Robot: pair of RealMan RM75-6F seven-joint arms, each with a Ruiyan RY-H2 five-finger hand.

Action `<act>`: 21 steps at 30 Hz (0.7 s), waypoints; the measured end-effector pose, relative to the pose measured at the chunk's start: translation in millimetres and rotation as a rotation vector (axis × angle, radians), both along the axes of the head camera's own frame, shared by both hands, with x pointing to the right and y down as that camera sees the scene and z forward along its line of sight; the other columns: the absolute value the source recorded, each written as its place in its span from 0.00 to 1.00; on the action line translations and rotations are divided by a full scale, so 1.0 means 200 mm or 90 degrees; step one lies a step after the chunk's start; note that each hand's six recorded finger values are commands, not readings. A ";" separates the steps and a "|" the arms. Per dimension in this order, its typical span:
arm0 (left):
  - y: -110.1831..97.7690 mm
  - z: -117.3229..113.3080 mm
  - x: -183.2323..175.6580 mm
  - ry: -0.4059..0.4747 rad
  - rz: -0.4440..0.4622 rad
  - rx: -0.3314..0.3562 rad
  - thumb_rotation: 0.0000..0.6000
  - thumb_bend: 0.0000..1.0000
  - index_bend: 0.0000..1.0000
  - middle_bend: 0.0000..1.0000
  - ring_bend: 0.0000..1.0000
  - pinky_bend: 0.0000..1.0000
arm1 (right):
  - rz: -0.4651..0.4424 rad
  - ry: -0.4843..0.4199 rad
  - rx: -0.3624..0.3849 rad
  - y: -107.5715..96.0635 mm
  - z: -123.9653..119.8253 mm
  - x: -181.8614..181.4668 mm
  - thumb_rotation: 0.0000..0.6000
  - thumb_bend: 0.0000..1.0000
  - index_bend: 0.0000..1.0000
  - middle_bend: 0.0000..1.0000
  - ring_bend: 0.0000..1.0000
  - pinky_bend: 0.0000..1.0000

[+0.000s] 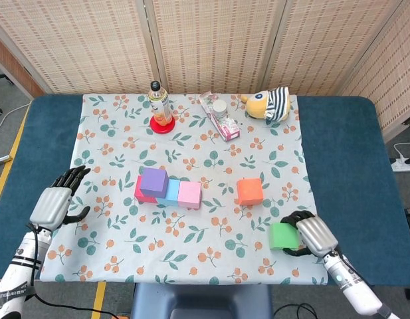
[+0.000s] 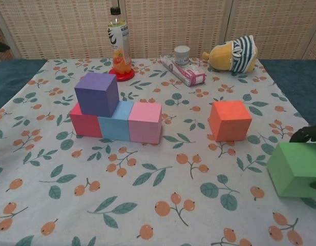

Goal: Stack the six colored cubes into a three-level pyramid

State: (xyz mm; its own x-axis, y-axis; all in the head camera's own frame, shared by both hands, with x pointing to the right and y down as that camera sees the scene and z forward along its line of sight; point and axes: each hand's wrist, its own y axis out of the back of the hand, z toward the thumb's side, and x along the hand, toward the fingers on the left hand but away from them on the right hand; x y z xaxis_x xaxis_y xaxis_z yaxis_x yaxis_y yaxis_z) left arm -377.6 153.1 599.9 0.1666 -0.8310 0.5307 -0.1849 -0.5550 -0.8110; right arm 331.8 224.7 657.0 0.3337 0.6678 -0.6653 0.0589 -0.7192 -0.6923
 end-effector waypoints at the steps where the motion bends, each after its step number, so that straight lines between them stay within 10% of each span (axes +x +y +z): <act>1: 0.00 0.01 0.00 -0.004 0.001 0.004 1.00 0.34 0.10 0.07 0.04 0.14 | 0.004 -0.014 0.003 -0.02 -0.03 -0.02 0.85 0.17 0.44 0.38 0.24 0.24; 9: 0.05 0.11 0.04 -0.053 0.044 0.024 1.00 0.34 0.11 0.07 0.05 0.14 | 0.014 -0.103 0.032 -0.34 -0.20 -0.25 0.85 0.17 0.44 0.38 0.24 0.24; 21: 0.06 0.08 0.09 -0.046 0.074 0.038 1.00 0.34 0.13 0.09 0.05 0.13 | 0.053 -0.150 -0.039 -0.67 -0.14 -0.66 0.85 0.17 0.44 0.39 0.24 0.24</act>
State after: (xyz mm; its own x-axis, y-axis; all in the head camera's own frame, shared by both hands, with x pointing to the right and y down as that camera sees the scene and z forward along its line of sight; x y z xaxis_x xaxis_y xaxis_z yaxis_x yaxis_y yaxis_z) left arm -359.6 164.9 615.3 0.2263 -0.8392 0.4944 -0.0625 -0.5191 -0.8524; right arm 200.1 91.5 628.8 0.4301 0.6605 -0.6154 0.2742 -0.7451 -0.6080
